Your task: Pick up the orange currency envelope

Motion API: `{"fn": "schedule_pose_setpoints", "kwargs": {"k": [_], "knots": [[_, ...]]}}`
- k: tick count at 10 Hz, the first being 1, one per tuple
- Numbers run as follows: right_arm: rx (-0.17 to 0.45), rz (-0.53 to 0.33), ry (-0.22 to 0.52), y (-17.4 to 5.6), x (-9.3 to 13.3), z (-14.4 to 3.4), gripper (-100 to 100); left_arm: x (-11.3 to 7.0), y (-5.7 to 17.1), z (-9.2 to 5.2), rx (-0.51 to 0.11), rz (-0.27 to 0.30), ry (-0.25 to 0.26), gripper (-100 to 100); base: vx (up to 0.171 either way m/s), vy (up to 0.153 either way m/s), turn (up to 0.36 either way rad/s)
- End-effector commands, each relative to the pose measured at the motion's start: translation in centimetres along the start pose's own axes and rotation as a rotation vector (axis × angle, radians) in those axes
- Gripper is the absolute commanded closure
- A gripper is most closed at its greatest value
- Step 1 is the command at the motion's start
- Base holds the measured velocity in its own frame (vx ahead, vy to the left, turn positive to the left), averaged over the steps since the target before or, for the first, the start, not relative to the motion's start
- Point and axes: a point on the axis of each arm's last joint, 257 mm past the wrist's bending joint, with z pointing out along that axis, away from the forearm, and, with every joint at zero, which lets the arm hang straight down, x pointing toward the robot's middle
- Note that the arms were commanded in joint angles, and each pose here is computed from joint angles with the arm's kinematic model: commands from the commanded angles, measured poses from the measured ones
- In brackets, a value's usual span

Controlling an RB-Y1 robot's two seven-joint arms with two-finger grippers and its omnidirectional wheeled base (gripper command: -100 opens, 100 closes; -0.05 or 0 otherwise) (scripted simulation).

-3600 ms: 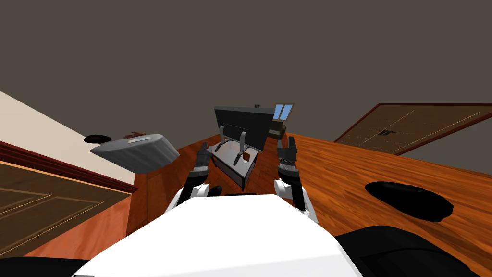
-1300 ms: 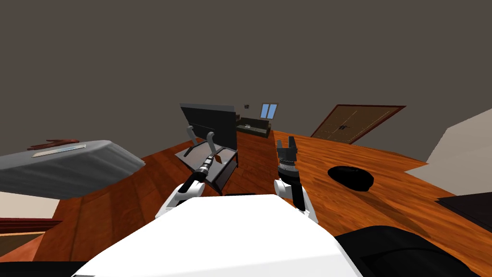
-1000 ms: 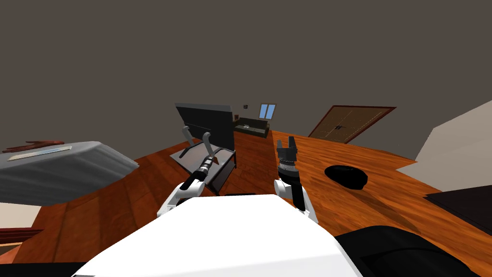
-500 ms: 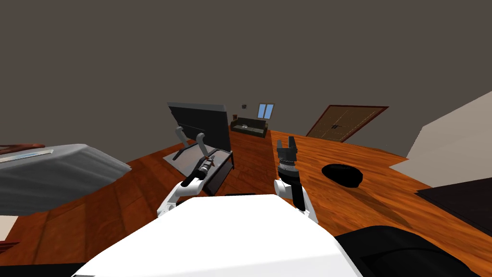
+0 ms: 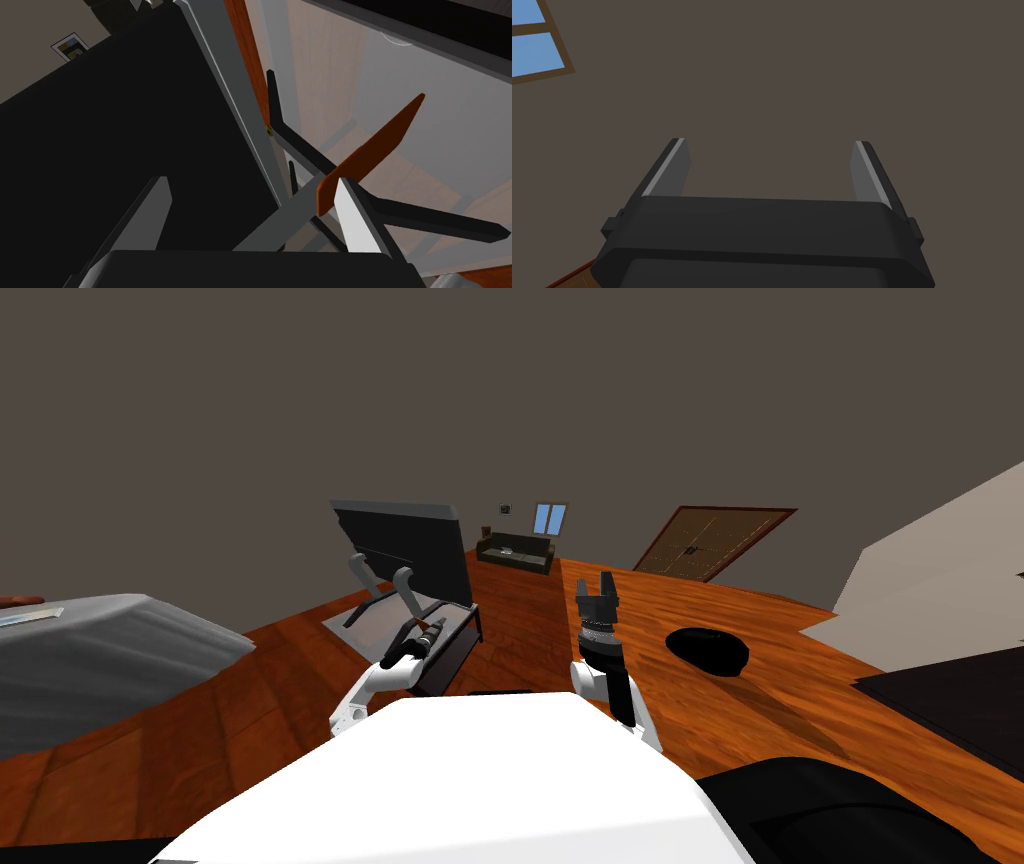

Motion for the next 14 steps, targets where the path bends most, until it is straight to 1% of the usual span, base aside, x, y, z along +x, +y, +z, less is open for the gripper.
{"fn": "schedule_pose_setpoints", "kwargs": {"k": [1,2,3,4,5,6,7,8,9,10,11,12,13,14], "knots": [[0.000,0.000,0.000,0.0,0.0,0.0,0,0.3,0.8,0.1,-0.029,0.003,0.012,-100,0.020,-0.027,0.004],[0.000,0.000,0.000,0.0,0.0,0.0,0,0.1,1.9,0.5,-0.072,0.017,0.024,-100,0.049,-0.041,-0.056],[0.000,0.000,0.000,0.0,0.0,0.0,0,0.3,2.4,0.5,-0.092,0.017,0.033,-100,0.047,-0.038,-0.020],[0.000,0.000,0.000,0.0,0.0,0.0,0,-0.1,3.2,0.9,-0.122,0.031,0.040,-100,0.065,-0.049,-0.031],[0.000,0.000,0.000,0.0,0.0,0.0,0,0.3,3.9,0.8,-0.151,0.031,0.053,-100,0.063,-0.044,-0.019],[0.000,0.000,0.000,0.0,0.0,0.0,0,0.3,4.1,0.7,-0.159,0.031,0.056,-100,0.027,-0.022,0.002],[0.000,0.000,0.000,0.0,0.0,0.0,0,0.0,5.1,1.0,-0.199,0.044,0.069,-100,0.040,-0.041,-0.040],[0.000,0.000,0.000,0.0,0.0,0.0,0,0.3,5.7,0.9,-0.221,0.044,0.078,-100,0.051,-0.029,-0.013],[0.000,0.000,0.000,0.0,0.0,0.0,0,-0.2,6.3,1.2,-0.249,0.057,0.085,-100,0.073,-0.012,-0.022],[0.000,0.000,0.000,0.0,0.0,0.0,0,0.1,7.0,1.0,-0.274,0.057,0.097,-100,0.068,-0.005,-0.015],[0.000,0.000,0.000,0.0,0.0,0.0,0,0.1,7.1,0.9,-0.281,0.056,0.100,-100,0.031,-0.003,0.002],[0.000,0.000,0.000,0.0,0.0,0.0,0,-0.3,8.0,1.1,-0.320,0.069,0.112,-100,0.052,-0.005,-0.018],[0.000,0.000,0.000,0.0,0.0,0.0,0,-0.1,8.5,0.9,-0.339,0.068,0.121,-100,0.059,-0.005,-0.015],[0.000,0.000,0.000,0.0,0.0,0.0,0,-0.7,9.1,1.1,-0.367,0.080,0.128,-100,0.071,0.009,-0.013]]}}
